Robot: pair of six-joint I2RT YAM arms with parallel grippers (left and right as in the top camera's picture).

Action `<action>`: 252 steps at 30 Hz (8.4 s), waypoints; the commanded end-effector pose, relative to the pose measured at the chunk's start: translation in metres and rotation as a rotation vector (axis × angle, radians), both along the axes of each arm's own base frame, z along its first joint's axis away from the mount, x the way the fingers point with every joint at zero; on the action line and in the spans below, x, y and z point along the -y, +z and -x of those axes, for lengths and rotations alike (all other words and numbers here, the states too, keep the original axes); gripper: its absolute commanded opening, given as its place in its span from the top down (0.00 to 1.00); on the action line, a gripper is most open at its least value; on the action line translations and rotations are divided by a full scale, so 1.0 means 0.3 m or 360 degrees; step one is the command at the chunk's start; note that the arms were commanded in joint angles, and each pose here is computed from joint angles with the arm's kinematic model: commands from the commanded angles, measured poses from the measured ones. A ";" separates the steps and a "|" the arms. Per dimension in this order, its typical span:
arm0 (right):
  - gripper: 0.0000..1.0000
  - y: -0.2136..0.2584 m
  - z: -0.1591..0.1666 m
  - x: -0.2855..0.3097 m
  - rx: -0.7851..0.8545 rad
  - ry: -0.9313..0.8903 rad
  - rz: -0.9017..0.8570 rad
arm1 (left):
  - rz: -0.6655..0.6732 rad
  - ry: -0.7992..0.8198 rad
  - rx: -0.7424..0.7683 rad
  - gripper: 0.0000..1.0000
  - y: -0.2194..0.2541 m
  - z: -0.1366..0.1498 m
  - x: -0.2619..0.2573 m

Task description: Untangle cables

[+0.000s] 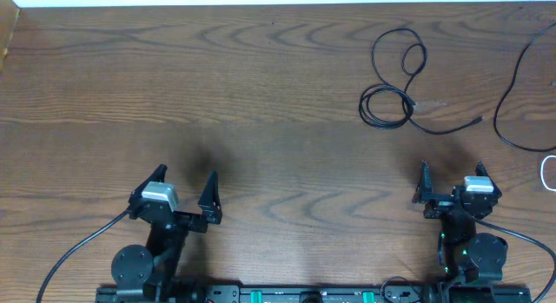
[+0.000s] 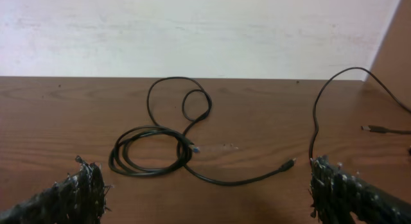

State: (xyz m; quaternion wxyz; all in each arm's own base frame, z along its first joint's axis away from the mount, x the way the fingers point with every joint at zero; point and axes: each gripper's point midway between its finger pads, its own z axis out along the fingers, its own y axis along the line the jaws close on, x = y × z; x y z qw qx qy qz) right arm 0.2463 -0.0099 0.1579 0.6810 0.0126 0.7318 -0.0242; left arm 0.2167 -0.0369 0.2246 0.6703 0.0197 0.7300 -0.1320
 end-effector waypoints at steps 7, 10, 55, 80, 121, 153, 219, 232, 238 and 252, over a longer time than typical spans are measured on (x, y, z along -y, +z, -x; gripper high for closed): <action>0.01 -0.003 0.001 0.001 -0.0003 -0.0001 0.0026 | -0.0324 -0.0162 0.0106 0.00 -0.076 -0.024 0.064; 0.01 -0.003 0.001 0.001 -0.0003 -0.0001 0.0026 | -0.0339 -0.0163 0.0126 0.01 -0.134 -0.050 0.067; 0.01 -0.002 0.001 0.001 -0.0002 -0.0001 0.0026 | -0.0112 0.0137 -0.0106 0.00 -0.285 -0.086 -0.030; 0.01 -0.002 0.001 0.001 -0.0002 -0.0001 0.0026 | -0.0112 0.0137 -0.0111 0.01 -0.287 -0.086 -0.030; 0.01 -0.003 0.001 0.001 -0.0003 0.0000 0.0026 | -0.0113 0.0137 -0.0111 0.01 -0.287 -0.086 -0.030; 0.01 -0.003 0.001 0.001 -0.0003 -0.0001 0.0026 | -0.0112 0.0137 -0.0111 0.01 -0.287 -0.086 -0.030; 0.01 -0.003 0.001 0.001 -0.0003 -0.0001 0.0026 | -0.0112 0.0137 -0.0111 0.00 -0.287 -0.086 -0.030; 0.01 -0.003 0.001 0.001 -0.0003 0.0000 0.0026 | -0.0112 0.0137 -0.0111 0.01 -0.287 -0.086 -0.030; 0.01 -0.003 0.001 0.001 -0.0003 0.0000 0.0026 | -0.0113 0.0137 -0.0111 0.01 -0.287 -0.086 -0.030; 0.01 -0.003 0.001 0.001 -0.0003 0.0000 0.0026 | -0.0112 0.0137 -0.0111 0.01 -0.287 -0.086 -0.030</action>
